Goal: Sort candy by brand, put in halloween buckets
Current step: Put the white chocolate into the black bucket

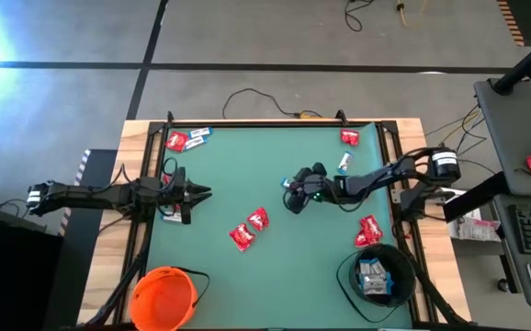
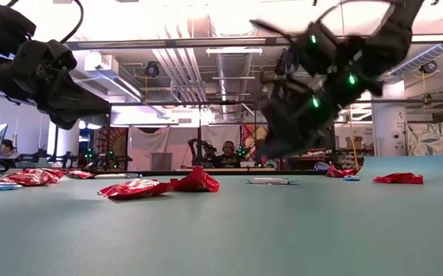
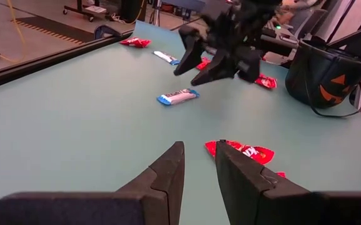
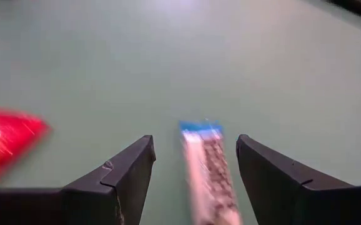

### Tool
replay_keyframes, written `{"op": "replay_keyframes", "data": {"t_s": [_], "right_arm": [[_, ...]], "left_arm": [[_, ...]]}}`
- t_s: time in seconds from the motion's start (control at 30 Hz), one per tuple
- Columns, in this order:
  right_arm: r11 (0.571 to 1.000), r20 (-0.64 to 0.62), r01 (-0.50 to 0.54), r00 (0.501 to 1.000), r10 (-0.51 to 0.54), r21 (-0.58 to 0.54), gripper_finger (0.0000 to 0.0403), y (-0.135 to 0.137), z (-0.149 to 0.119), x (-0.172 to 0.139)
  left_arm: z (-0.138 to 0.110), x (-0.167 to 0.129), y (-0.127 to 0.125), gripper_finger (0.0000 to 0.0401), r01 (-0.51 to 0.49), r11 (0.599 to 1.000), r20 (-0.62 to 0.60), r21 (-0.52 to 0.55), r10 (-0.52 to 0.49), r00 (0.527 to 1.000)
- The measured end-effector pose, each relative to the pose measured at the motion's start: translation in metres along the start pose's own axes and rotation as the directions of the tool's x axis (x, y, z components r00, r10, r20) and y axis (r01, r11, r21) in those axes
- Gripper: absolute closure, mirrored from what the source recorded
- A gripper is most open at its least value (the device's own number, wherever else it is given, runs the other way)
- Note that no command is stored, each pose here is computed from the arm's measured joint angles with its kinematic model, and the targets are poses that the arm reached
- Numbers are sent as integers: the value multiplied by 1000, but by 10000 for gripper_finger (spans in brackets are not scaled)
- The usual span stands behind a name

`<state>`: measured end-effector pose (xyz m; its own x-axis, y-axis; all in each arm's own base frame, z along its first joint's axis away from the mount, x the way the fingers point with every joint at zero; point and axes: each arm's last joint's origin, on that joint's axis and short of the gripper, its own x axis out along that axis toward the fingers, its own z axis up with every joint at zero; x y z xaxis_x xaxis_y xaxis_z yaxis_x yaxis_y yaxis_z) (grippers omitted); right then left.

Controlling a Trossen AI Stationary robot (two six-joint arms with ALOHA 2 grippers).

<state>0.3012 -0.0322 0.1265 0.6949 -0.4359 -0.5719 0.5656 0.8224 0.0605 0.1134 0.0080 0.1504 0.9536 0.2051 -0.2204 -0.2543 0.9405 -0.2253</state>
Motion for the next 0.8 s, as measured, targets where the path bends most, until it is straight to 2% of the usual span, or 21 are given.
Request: {"op": "replay_keyframes", "data": {"t_s": [0.07, 0.27, 0.5, 0.63, 0.8], "right_arm": [[999, -6, 13, 1000, -13, -32, 184, -7, -11, 4], [999, 58, -25, 998, 26, -20, 184, -24, -32, 18], [999, 84, -16, 996, 19, -44, 186, -26, -55, 38], [997, 75, -16, 997, 21, -74, 208, -28, -69, 48], [995, 8, -46, 999, 47, -89, 258, -31, -85, 55]], "left_arm": [[0, 0, 0, 325, -1, 1000, -1, 0, 1, 1000], [0, 0, 0, 325, 1, 1000, 2, 0, -1, 1000], [0, 0, 0, 325, 0, 1000, 2, -1, 0, 1000], [0, 0, 0, 325, 1, 1000, 2, 0, -1, 1000], [0, 0, 0, 325, 0, 1000, 2, -1, 0, 1000]]}}
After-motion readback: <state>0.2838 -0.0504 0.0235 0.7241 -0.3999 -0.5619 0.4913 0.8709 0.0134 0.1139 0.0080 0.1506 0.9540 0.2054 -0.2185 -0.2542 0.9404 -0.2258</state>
